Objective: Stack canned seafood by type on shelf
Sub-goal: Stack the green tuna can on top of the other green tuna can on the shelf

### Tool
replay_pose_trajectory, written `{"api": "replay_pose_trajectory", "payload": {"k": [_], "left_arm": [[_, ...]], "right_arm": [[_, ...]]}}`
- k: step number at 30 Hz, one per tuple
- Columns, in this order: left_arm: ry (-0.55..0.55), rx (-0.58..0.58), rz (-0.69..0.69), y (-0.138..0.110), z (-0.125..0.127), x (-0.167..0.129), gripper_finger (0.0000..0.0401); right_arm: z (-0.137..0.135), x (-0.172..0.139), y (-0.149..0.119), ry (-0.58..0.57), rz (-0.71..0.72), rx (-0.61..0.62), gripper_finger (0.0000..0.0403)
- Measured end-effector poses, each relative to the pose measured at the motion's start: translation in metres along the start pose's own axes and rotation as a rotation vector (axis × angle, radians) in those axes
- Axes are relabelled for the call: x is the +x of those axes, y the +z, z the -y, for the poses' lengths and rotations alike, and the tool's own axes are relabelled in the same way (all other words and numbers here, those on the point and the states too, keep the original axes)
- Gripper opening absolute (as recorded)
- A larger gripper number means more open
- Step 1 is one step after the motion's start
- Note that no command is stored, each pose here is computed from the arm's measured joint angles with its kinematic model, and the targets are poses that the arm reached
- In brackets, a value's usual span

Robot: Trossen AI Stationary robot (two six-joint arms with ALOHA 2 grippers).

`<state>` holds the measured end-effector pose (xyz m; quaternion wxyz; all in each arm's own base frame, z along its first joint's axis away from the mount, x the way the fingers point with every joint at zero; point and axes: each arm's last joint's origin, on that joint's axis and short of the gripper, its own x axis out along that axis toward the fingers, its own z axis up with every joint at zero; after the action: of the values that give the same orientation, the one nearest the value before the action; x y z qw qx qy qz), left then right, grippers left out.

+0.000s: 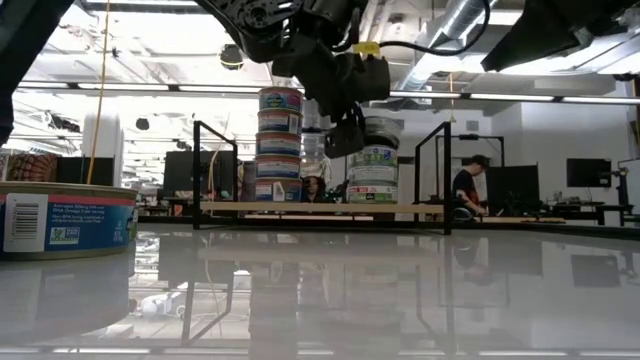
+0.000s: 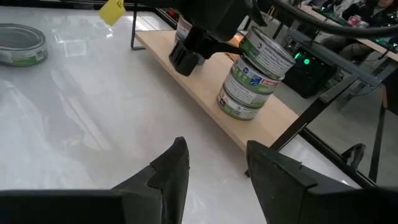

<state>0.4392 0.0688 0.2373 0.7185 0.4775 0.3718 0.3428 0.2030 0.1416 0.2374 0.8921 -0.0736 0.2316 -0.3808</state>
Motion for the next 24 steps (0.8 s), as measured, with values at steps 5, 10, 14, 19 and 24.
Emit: {"api": "replay_pose_trajectory", "payload": {"k": [5, 10, 14, 19, 24], "left_arm": [[-0.012, -0.002, -0.010, -0.002, -0.005, -0.003, 0.0221], [-0.063, -0.047, 0.016, -0.006, -0.017, -0.011, 0.0229], [-0.144, -0.102, 0.028, -0.014, -0.021, -0.010, 0.0230], [-0.162, -0.161, -0.007, -0.020, -0.019, -0.001, 0.0230], [-0.160, -0.169, -0.003, -0.021, -0.019, -0.001, 0.0230]], "right_arm": [[0.000, 0.000, 0.000, 0.002, 0.000, 0.005, 0.0195], [-0.001, 0.000, 0.000, 0.002, 0.000, 0.005, 0.0195], [0.000, 0.000, 0.000, 0.001, 0.000, 0.006, 0.0195], [-0.001, 0.000, 0.000, 0.001, 0.000, 0.007, 0.0195], [-0.001, 0.000, 0.000, 0.002, 0.000, 0.006, 0.0195]]}}
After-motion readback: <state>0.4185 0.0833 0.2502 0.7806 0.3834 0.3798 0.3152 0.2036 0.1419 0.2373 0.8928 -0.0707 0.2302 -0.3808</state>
